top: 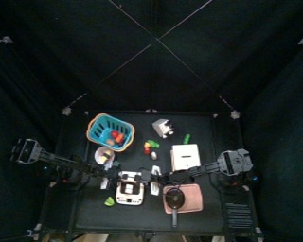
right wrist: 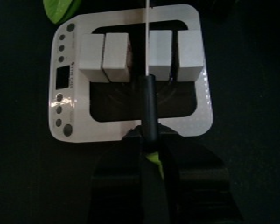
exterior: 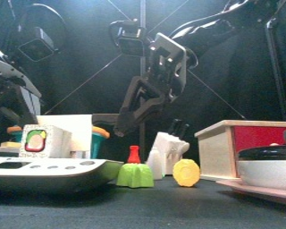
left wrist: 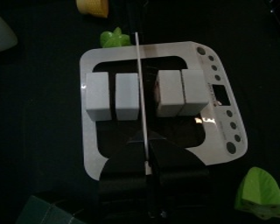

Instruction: Cut sushi piece

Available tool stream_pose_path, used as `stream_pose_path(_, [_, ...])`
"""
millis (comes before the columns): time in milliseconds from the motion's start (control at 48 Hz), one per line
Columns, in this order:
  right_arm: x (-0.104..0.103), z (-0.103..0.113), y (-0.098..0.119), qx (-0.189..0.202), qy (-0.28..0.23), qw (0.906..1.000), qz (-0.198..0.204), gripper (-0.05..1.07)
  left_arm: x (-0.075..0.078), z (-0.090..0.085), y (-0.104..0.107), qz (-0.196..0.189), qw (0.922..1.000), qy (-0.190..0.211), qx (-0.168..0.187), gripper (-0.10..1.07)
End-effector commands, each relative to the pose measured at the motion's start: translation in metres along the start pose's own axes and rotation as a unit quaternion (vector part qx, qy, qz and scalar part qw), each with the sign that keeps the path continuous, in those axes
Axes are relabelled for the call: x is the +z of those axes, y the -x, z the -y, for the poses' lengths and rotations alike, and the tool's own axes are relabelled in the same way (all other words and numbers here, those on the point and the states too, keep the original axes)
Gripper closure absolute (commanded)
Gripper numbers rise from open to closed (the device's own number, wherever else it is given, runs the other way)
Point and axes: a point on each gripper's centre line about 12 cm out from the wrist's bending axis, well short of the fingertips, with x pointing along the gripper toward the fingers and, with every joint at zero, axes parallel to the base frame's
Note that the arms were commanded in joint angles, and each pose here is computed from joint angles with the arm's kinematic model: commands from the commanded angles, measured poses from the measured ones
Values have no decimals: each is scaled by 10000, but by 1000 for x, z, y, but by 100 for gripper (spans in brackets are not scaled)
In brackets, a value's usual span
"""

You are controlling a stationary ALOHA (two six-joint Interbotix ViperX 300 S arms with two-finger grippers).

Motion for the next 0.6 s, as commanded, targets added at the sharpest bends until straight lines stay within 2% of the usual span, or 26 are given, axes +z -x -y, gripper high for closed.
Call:
stream_pose_path(0, [39, -3, 24, 75, -5, 9985, 542, 70, 24, -1, 0, 358, 9994, -14, 4, 73])
stream_pose_path(333, [59, -15, 49, 147, 126, 9963, 832, 70, 51, 8, 25, 992, 9948, -213, -103, 72])
stream_pose_path(479, [56, -24, 47, 217, 192, 9964, 801, 70, 55, 18, 33, 1069, 9936, -272, -254, 72])
stream_pose_path(583, [53, -29, 44, 266, 181, 9966, 753, 70, 52, 28, 32, 1031, 9935, -237, -418, 72])
